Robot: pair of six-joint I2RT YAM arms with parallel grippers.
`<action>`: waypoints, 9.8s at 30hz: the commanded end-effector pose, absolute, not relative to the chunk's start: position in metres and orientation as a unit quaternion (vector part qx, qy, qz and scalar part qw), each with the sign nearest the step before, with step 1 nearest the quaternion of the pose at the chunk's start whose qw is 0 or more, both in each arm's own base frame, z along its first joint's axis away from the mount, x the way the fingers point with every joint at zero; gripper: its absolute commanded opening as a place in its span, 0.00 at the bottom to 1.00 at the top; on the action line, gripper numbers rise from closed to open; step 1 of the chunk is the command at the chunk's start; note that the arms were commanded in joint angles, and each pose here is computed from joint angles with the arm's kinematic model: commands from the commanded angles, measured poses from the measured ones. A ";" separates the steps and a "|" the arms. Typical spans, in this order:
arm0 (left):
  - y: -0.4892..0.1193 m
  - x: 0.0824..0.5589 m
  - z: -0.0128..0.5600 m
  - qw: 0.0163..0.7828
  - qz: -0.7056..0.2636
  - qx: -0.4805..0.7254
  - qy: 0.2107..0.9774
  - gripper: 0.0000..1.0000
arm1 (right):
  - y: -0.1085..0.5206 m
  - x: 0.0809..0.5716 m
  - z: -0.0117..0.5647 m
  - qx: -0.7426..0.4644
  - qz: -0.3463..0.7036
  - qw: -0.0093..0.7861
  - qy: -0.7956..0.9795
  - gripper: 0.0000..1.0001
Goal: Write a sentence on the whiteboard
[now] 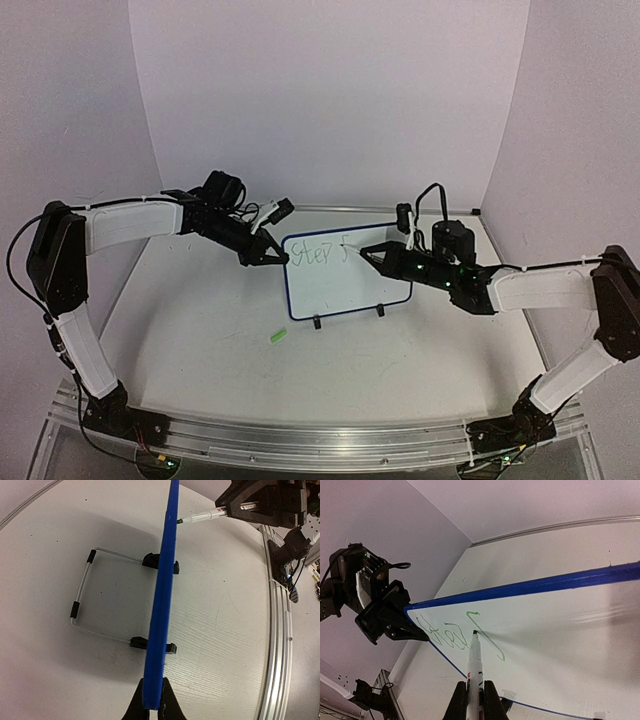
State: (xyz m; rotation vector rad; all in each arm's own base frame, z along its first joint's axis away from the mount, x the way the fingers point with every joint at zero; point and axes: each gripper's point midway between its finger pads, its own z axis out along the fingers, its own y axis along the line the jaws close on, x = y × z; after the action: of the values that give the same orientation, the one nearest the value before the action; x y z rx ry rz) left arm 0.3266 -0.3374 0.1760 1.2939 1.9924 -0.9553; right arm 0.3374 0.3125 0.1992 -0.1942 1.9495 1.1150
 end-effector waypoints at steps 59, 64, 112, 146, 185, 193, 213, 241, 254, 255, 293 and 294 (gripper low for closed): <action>-0.339 0.324 0.166 0.273 -0.341 0.495 0.751 0.00 | 0.292 0.340 0.185 -0.047 0.414 0.444 0.793 0.00; -0.339 0.324 0.166 0.273 -0.341 0.495 0.751 0.00 | 0.285 0.337 0.181 -0.038 0.405 0.446 0.797 0.00; -0.338 0.327 0.168 0.278 -0.332 0.493 0.755 0.00 | 0.279 0.329 0.224 -0.055 0.412 0.475 0.775 0.00; -0.338 0.326 0.165 0.274 -0.333 0.493 0.755 0.00 | 0.281 0.346 0.210 -0.045 0.382 0.480 0.789 0.00; -0.338 0.326 0.167 0.275 -0.333 0.494 0.755 0.00 | 0.270 0.348 0.222 -0.036 0.361 0.497 0.788 0.00; -0.338 0.326 0.167 0.275 -0.333 0.494 0.755 0.00 | 0.264 0.341 0.199 -0.029 0.351 0.479 0.804 0.00; -0.338 0.326 0.167 0.275 -0.333 0.494 0.755 0.00 | 0.260 0.344 0.205 -0.022 0.343 0.489 0.802 0.00; -0.337 0.325 0.169 0.277 -0.330 0.495 0.755 0.00 | 0.271 0.332 0.243 -0.064 0.380 0.497 0.777 0.00; -0.336 0.325 0.168 0.275 -0.330 0.495 0.755 0.00 | 0.260 0.305 0.239 -0.107 0.418 0.461 0.776 0.00; -0.336 0.325 0.168 0.275 -0.330 0.495 0.756 0.00 | 0.257 0.305 0.237 -0.107 0.419 0.458 0.777 0.00; -0.336 0.325 0.163 0.270 -0.326 0.496 0.758 0.00 | 0.246 0.362 0.223 -0.084 0.421 0.457 0.779 0.00; -0.336 0.325 0.163 0.270 -0.326 0.496 0.758 0.00 | 0.246 0.363 0.223 -0.083 0.420 0.458 0.779 0.00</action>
State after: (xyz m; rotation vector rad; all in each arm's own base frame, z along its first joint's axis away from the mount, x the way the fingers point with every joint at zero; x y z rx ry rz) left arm 0.3250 -0.3380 0.1757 1.3003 2.0041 -0.9436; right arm 0.3491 0.2444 0.1986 -0.2047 2.0012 1.0479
